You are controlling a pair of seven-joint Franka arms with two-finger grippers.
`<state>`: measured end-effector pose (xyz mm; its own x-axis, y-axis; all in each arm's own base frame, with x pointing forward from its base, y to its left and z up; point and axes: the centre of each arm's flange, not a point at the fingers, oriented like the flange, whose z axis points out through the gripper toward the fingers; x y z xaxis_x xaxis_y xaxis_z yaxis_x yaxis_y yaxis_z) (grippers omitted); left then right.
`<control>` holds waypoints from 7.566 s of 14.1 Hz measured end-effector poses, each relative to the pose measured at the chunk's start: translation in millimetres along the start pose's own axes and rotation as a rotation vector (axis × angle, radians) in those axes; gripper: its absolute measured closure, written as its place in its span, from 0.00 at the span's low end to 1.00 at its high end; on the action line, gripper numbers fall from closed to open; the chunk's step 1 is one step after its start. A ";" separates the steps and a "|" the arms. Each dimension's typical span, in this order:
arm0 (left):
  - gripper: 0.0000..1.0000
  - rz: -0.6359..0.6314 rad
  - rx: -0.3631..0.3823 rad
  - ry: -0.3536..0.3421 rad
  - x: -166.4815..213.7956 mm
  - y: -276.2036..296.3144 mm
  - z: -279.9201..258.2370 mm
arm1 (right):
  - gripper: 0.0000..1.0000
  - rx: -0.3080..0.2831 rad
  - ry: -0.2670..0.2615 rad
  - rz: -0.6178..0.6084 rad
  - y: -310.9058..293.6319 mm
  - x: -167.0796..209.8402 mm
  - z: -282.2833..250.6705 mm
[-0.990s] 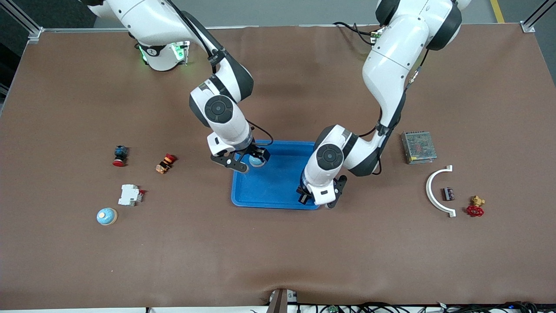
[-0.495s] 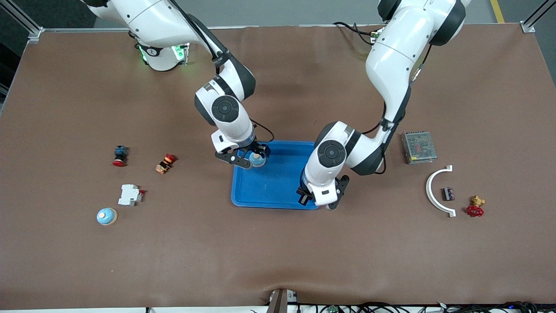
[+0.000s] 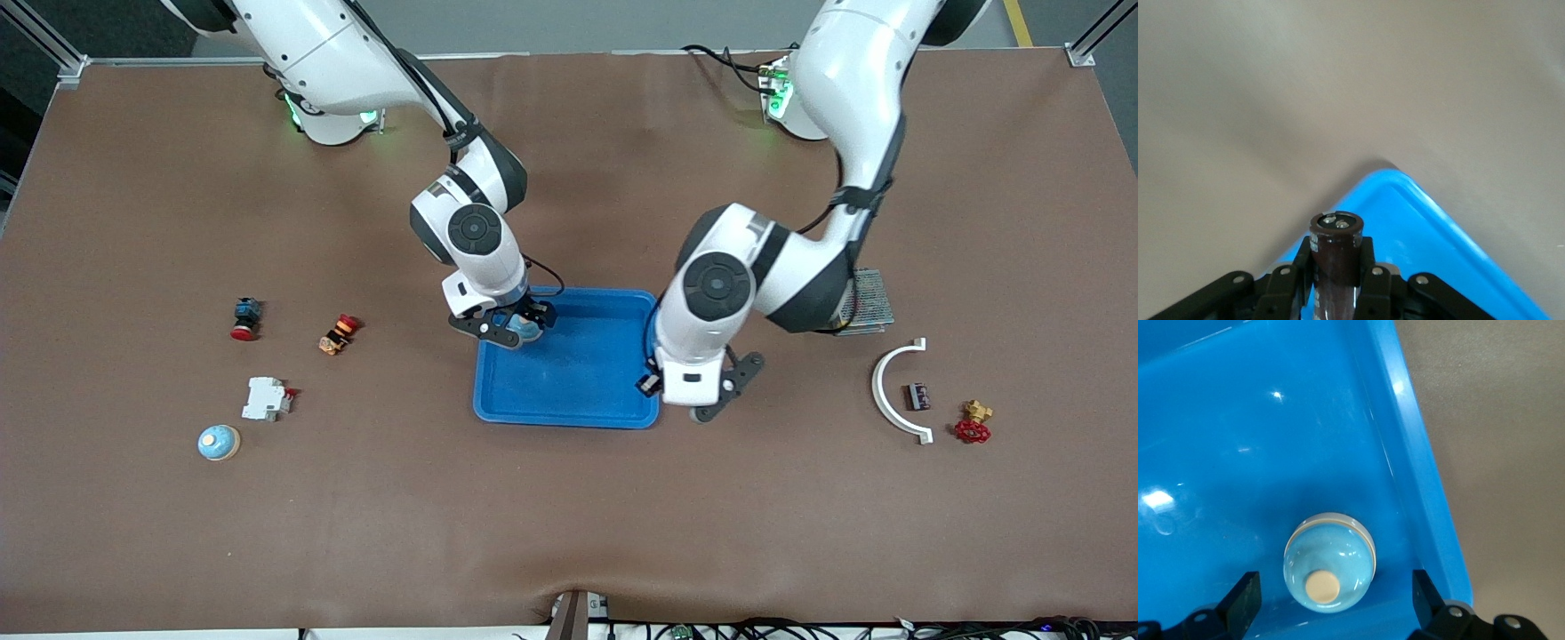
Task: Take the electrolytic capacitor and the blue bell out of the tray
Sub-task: 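Place the capacitor beside the first with the left gripper while the right gripper lifts, then carry the bell toward the white breaker while the left gripper retracts, then lower the bell beside the first bell and open the right gripper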
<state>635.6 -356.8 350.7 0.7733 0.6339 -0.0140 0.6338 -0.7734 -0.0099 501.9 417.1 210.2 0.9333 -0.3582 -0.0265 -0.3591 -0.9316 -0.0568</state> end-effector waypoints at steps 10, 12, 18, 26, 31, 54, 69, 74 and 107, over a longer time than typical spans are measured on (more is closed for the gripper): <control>0.70 0.414 0.091 -0.097 161.8 -142.5 -22.9 | 0.00 0.015 0.010 0.015 -0.8 3.9 14.1; 0.70 0.479 0.091 -0.111 179.5 -159.3 -9.8 | 0.00 0.017 0.010 0.014 -3.7 0.4 13.4; 0.70 0.570 0.080 -0.087 232.4 -202.6 57.1 | 0.00 0.008 0.008 0.013 -5.5 -5.3 19.5; 0.70 0.588 0.054 -0.059 233.2 -208.9 140.0 | 0.07 0.008 0.015 0.015 -9.4 -2.6 24.0; 0.70 0.590 0.047 -0.052 223.2 -219.6 168.1 | 0.34 0.011 0.019 0.019 -9.8 -0.2 22.1; 0.00 0.621 0.052 -0.075 286.7 -327.7 -40.1 | 0.35 -0.011 -0.035 -0.543 275.6 271.7 -158.1; 0.00 0.664 -0.003 -0.030 206.6 -319.9 -195.3 | 0.35 0.007 -0.008 -0.752 442.3 311.6 -85.4; 0.00 0.677 -0.005 0.011 176.9 -296.0 -217.8 | 0.35 0.008 0.022 -0.771 467.4 320.5 -52.7; 0.00 0.668 -0.029 0.077 165.8 -309.2 -269.6 | 0.00 0.011 0.056 -0.774 467.8 322.9 -8.1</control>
<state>572.5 -12.3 620.9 0.9978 0.0182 0.0638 0.0180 -0.9998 0.0027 635.3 -134.8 183.1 0.9170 0.3917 0.0750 0.3957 -0.9171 -0.0483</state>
